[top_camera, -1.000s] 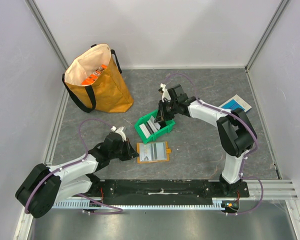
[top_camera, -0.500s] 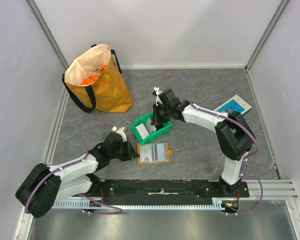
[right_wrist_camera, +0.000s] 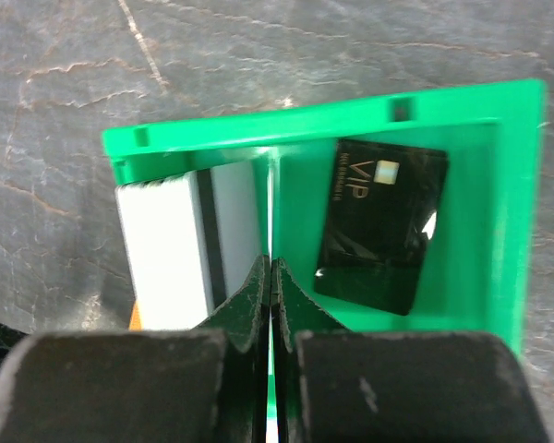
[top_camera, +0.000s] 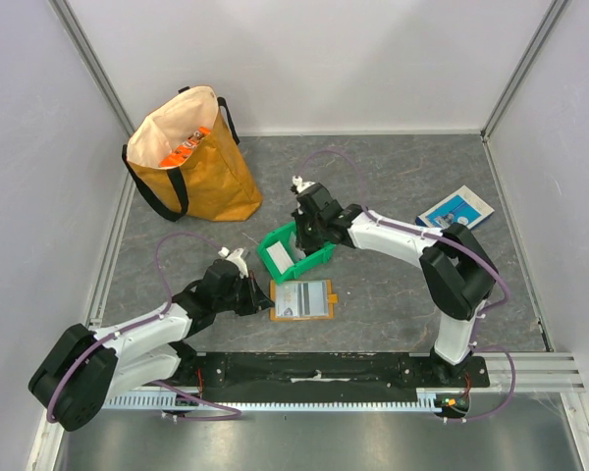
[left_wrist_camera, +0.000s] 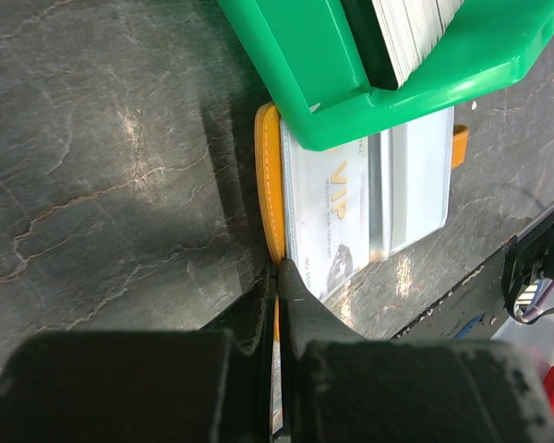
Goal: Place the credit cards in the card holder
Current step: Pick up the credit card from the storage box.
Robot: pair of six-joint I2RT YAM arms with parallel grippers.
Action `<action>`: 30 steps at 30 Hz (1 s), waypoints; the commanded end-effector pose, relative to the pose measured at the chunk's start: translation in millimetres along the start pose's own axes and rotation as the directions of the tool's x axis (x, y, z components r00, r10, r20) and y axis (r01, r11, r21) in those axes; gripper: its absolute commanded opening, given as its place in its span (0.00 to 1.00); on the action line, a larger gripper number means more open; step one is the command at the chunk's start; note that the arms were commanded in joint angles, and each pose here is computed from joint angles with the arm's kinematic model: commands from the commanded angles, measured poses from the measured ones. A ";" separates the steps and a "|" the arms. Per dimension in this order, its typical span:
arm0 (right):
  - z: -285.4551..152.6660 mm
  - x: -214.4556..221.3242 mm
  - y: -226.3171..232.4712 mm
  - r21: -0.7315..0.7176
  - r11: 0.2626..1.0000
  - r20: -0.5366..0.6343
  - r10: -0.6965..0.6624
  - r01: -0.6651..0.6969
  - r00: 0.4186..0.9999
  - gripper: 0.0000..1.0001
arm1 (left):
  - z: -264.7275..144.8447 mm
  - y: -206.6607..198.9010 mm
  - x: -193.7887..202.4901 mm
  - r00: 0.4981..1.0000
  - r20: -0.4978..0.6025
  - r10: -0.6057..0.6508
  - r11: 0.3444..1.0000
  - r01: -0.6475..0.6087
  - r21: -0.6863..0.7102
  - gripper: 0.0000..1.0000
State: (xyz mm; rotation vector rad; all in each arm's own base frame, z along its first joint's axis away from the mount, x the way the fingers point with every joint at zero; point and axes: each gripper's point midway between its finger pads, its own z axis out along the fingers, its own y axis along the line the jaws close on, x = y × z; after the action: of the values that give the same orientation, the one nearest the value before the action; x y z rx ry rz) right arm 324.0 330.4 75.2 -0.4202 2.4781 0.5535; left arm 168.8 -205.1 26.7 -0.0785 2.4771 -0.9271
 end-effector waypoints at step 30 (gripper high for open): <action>-8.0 -2.1 62.6 0.030 0.994 0.027 -0.105 0.104 0.994 0.05 | -0.2 -7.0 -11.0 0.998 0.041 0.049 0.998 -0.051 0.026 0.02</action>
State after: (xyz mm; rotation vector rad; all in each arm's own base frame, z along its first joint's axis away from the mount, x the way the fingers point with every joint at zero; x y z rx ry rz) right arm 297.9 365.6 94.5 -0.5222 2.4201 0.4285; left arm 168.3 -204.7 26.2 -0.0792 2.4806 -0.9251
